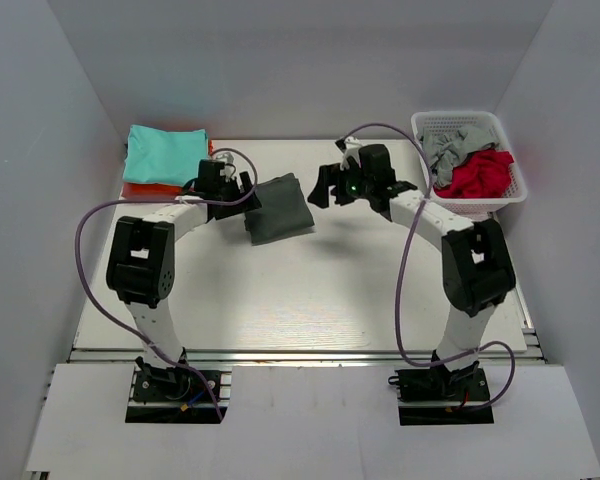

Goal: Fold and stack the t-shirts
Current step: Put the neatly folded tshirt into the corner of the board with the left arm

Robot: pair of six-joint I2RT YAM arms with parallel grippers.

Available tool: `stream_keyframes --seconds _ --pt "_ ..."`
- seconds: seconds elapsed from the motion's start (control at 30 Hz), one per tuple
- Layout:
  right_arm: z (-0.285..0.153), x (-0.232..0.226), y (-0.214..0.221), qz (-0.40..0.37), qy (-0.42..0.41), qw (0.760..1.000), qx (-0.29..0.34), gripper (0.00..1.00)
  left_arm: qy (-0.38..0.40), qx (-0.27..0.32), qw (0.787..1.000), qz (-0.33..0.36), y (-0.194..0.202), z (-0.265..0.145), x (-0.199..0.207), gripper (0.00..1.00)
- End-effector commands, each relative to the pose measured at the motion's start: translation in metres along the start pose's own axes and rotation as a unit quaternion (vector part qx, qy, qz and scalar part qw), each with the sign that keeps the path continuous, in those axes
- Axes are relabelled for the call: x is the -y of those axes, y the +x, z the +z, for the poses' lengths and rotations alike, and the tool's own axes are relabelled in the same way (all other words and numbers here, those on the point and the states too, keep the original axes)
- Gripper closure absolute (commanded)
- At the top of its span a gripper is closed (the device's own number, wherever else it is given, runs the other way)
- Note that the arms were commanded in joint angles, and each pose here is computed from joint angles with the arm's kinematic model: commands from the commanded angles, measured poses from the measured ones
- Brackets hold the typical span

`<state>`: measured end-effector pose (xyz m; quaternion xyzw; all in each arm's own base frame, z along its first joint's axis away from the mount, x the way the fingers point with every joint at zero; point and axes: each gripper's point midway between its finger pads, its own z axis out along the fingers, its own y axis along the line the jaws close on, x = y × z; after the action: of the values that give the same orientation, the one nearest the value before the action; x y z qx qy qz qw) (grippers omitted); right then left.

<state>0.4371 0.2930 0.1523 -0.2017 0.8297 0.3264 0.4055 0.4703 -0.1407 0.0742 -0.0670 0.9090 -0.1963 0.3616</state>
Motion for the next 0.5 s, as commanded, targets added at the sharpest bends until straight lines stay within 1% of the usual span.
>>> stream_keyframes --seconds 0.0,0.03,0.07,0.1,0.2,0.27,0.3,0.33,0.37,0.4,0.43,0.47 --pt "-0.035 -0.018 -0.032 -0.018 -0.002 0.998 0.064 0.11 -0.005 -0.035 0.999 -0.002 0.015 0.010 -0.004 0.11" --pt "-0.039 -0.019 -0.032 -0.018 0.001 0.998 0.067 0.11 -0.003 -0.038 0.999 0.008 0.018 0.014 -0.002 0.12" --pt "-0.041 -0.016 -0.018 -0.015 0.005 0.998 0.055 0.11 -0.003 -0.038 0.999 0.008 0.017 0.017 -0.001 0.12" --pt "-0.043 -0.014 -0.016 -0.014 0.010 0.998 0.055 0.11 -0.003 -0.053 0.999 0.010 0.027 0.024 -0.006 0.14" --pt "-0.063 -0.018 -0.010 -0.008 0.023 0.998 0.063 0.11 0.005 -0.061 0.998 0.018 0.031 0.038 -0.003 0.19" --pt "-0.074 -0.019 -0.007 -0.001 0.032 0.997 0.071 0.11 0.002 -0.091 0.996 0.022 0.050 0.050 -0.007 0.27" --pt "-0.074 -0.012 0.008 0.007 0.048 0.997 0.061 0.11 0.001 -0.092 0.995 0.021 0.050 0.054 -0.008 0.31" --pt "-0.080 -0.014 0.005 0.011 0.050 0.996 0.070 0.11 -0.001 -0.099 0.995 0.025 0.053 0.057 -0.010 0.38" --pt "-0.085 -0.013 0.012 0.012 0.053 0.996 0.068 0.11 -0.002 -0.110 0.994 0.027 0.063 0.061 -0.010 0.42" --pt "-0.087 -0.009 0.012 0.013 0.065 0.995 0.071 0.11 -0.002 -0.110 0.994 0.027 0.063 0.061 -0.010 0.45" --pt "-0.093 -0.011 0.008 0.009 0.067 0.994 0.080 0.11 0.000 -0.117 0.993 0.032 0.071 0.064 -0.006 0.50" --pt "-0.094 -0.011 0.009 0.008 0.069 0.994 0.081 0.11 0.005 -0.115 0.993 0.036 0.071 0.065 -0.001 0.52"
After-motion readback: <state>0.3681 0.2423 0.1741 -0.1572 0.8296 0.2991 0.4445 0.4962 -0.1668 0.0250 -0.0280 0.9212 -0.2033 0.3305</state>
